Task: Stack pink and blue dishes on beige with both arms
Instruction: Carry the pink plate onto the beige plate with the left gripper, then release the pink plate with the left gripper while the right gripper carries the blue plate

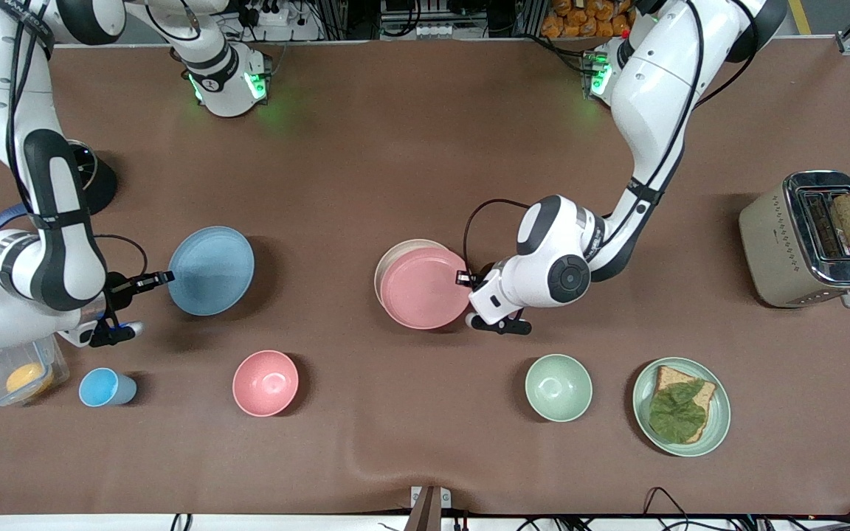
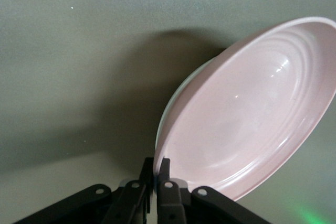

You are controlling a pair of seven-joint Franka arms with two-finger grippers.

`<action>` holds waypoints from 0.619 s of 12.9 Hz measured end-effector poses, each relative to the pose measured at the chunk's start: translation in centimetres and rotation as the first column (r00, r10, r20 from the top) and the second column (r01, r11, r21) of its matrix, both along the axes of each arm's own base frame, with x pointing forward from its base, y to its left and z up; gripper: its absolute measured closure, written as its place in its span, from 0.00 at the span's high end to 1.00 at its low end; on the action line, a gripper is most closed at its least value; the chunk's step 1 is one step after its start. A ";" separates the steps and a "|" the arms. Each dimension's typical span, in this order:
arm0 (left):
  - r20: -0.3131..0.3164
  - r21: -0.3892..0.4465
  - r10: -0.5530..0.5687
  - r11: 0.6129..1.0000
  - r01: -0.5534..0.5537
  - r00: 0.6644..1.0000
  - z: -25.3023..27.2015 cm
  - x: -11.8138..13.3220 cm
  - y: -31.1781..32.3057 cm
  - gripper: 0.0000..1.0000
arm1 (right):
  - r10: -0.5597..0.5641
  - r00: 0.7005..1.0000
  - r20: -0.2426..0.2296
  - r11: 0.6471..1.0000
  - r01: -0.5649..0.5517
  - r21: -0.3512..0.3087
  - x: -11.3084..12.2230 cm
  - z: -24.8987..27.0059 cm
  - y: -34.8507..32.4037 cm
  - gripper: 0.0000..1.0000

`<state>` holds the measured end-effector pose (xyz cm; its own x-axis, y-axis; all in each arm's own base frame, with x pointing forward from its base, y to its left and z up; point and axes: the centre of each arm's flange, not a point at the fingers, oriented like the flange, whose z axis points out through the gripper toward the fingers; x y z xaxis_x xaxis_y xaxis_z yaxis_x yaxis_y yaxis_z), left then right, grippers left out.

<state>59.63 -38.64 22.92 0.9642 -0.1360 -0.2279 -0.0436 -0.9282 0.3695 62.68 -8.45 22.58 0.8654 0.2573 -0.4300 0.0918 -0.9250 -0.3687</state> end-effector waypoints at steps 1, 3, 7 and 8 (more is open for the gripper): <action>0.000 0.000 0.000 1.000 0.000 1.000 0.0 0.0 0.0 0.06 | 0.000 1.000 0.000 1.000 0.000 0.000 0.0 0.0 0.0 0.02; 0.000 0.000 -0.004 1.000 0.004 1.000 0.0 -0.2 -0.2 0.06 | 0.005 1.000 -0.001 1.000 -0.005 0.001 0.0 0.0 0.3 0.02; 0.007 -0.006 -0.018 1.000 0.018 1.000 0.4 -0.5 -1.1 0.36 | 0.009 1.000 -0.001 1.000 -0.009 0.001 0.1 0.0 0.6 0.02; 0.010 -0.007 -0.019 1.000 0.019 1.000 1.0 -0.3 -1.0 0.48 | 0.009 1.000 -0.001 1.000 -0.009 0.001 0.1 0.0 0.6 0.02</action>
